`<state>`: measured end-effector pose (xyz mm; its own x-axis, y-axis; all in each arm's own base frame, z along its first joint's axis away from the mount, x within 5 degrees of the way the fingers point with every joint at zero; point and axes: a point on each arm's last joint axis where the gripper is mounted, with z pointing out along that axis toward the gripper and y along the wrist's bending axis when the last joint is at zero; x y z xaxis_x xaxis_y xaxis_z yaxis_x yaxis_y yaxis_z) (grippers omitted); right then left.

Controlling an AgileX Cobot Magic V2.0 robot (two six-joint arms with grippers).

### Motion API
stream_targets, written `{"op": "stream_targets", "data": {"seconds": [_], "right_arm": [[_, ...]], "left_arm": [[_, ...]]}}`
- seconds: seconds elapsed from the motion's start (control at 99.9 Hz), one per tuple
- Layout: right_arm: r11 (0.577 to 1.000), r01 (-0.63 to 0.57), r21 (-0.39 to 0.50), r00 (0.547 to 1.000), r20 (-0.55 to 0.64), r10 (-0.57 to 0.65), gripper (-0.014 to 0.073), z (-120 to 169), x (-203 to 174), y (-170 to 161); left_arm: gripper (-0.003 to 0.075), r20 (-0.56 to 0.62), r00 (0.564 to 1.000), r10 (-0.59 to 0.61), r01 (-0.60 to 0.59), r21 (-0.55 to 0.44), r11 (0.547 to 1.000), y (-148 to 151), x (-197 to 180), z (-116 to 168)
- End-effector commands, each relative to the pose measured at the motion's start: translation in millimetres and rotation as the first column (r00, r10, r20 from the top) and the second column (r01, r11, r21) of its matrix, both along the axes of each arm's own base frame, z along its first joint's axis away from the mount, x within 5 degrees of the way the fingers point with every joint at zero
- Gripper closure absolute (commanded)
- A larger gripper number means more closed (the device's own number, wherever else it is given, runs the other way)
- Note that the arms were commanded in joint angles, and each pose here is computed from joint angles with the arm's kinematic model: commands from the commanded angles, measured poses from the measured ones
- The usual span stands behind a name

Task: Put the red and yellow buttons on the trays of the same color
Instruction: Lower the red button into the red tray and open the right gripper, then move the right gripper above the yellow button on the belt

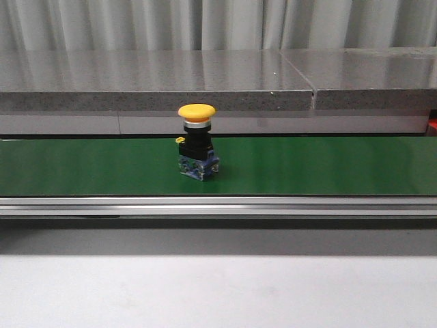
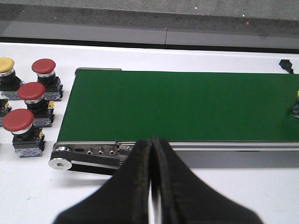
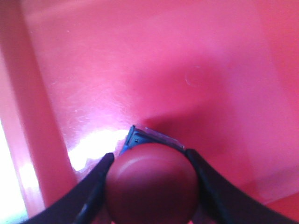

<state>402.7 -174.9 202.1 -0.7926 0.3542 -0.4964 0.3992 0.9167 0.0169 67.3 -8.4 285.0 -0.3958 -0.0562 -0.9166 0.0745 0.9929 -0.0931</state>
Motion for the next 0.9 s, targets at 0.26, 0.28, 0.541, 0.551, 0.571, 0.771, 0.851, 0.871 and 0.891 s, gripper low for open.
{"op": "stream_targets", "data": {"seconds": [0.26, 0.28, 0.541, 0.551, 0.571, 0.771, 0.851, 0.871, 0.891], "right_arm": [[0.999, 0.005, -0.046, 0.996, 0.085, -0.001, 0.0117, 25, 3, -5], [0.999, 0.005, -0.046, 0.996, 0.085, -0.001, 0.0065, 25, 3, -5], [0.996, 0.012, -0.085, 0.985, 0.171, 0.003, -0.0048, 51, 0, -4], [0.996, 0.013, -0.089, 0.984, 0.179, 0.004, -0.0048, 53, 0, -4], [0.996, 0.014, -0.093, 0.982, 0.19, 0.004, -0.0048, 58, -1, -4], [0.991, 0.024, -0.133, 0.958, 0.287, 0.016, -0.0048, 108, -19, 5], [0.989, 0.022, -0.144, 0.947, 0.32, 0.026, -0.0048, 130, -31, 14], [0.989, 0.019, -0.146, 0.946, 0.324, 0.03, -0.0048, 133, -33, 16], [0.989, 0.017, -0.149, 0.943, 0.332, 0.034, -0.0048, 138, -36, 19]], "left_arm": [[0.0739, 0.09, 0.996, -0.002, 0.004, -0.022, 1.0, -1, 3, 14], [0.0739, 0.09, 0.996, -0.002, 0.004, -0.022, 1.0, -1, 3, 14], [0.0739, 0.09, 0.996, -0.002, 0.004, -0.022, 1.0, -1, 3, 14], [0.0739, 0.09, 0.996, -0.002, 0.004, -0.022, 1.0, -1, 3, 14], [0.0739, 0.09, 0.996, -0.002, 0.004, -0.022, 1.0, -1, 3, 14], [0.0739, 0.09, 0.996, -0.002, 0.004, -0.022, 1.0, -1, 3, 14], [0.0739, 0.09, 0.996, -0.002, 0.004, -0.022, 1.0, -1, 3, 14], [0.0739, 0.09, 0.996, -0.002, 0.004, -0.022, 1.0, -1, 3, 14], [0.0739, 0.09, 0.996, -0.002, 0.004, -0.022, 1.0, -1, 3, 14]]}}
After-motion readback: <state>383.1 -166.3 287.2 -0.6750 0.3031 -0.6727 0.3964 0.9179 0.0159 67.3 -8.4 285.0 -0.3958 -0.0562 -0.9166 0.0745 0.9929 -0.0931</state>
